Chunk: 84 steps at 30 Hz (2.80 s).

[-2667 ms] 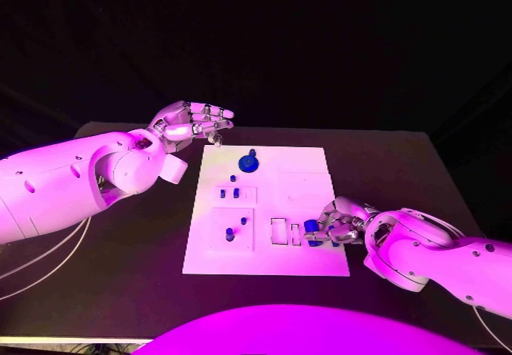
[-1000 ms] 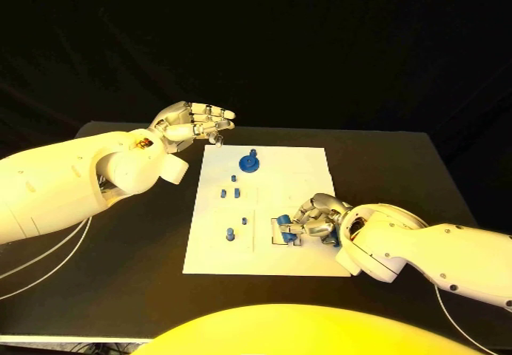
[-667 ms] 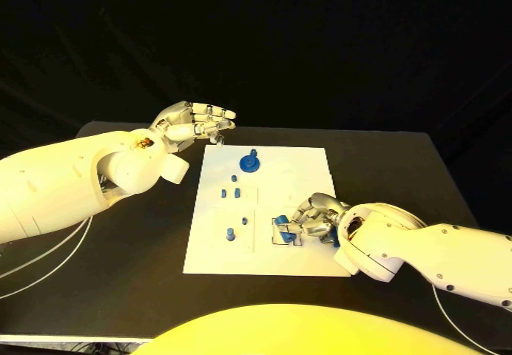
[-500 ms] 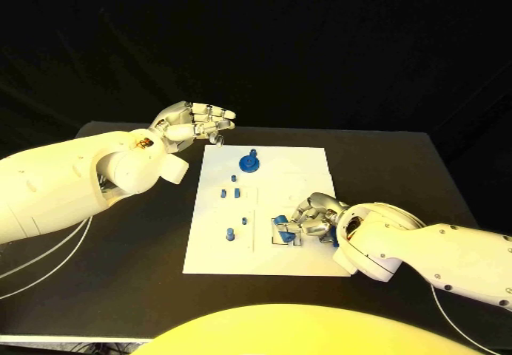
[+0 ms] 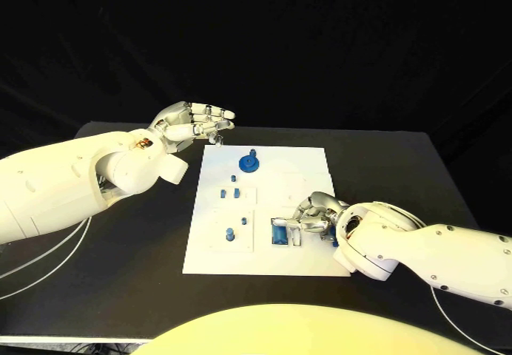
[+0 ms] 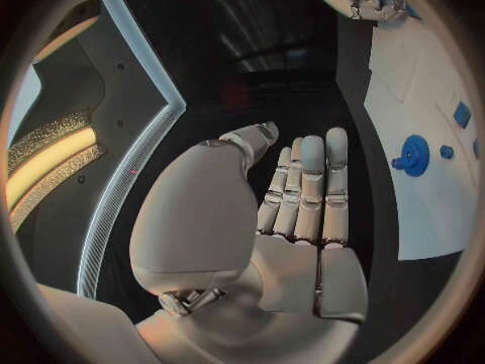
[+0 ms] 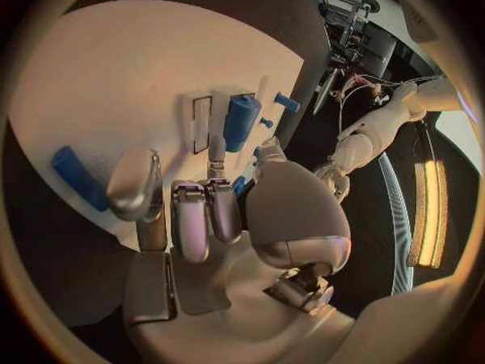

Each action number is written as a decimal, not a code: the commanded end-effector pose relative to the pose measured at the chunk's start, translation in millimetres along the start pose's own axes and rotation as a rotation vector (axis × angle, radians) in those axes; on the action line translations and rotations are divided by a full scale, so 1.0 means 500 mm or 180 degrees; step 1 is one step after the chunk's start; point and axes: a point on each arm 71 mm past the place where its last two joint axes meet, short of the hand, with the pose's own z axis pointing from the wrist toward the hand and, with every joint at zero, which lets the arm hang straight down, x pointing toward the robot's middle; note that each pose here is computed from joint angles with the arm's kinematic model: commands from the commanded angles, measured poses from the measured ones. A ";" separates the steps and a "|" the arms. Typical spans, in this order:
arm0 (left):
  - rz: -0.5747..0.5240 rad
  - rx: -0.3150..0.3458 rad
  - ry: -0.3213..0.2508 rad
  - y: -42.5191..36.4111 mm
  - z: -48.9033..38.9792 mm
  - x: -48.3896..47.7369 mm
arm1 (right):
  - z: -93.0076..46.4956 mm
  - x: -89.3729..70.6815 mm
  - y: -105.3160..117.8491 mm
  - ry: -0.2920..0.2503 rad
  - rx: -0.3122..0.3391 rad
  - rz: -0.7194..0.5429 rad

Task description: Assemble the parts on the task board

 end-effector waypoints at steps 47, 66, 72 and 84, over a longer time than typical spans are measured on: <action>-0.0033 0.0012 0.0038 -0.001 -0.001 0.001 | -0.022 0.015 -0.004 -0.0015 -0.0265 -0.0406; -0.0032 0.0018 0.0025 -0.002 -0.005 -0.003 | -0.086 -0.054 -0.039 -0.0394 -0.0471 -0.0166; -0.0042 0.0031 0.0013 -0.003 -0.007 -0.004 | -0.101 -0.095 -0.082 -0.0550 -0.0377 -0.0266; -0.0049 0.0033 0.0015 -0.003 -0.008 -0.004 | -0.106 -0.105 -0.153 -0.0627 -0.0110 -0.0682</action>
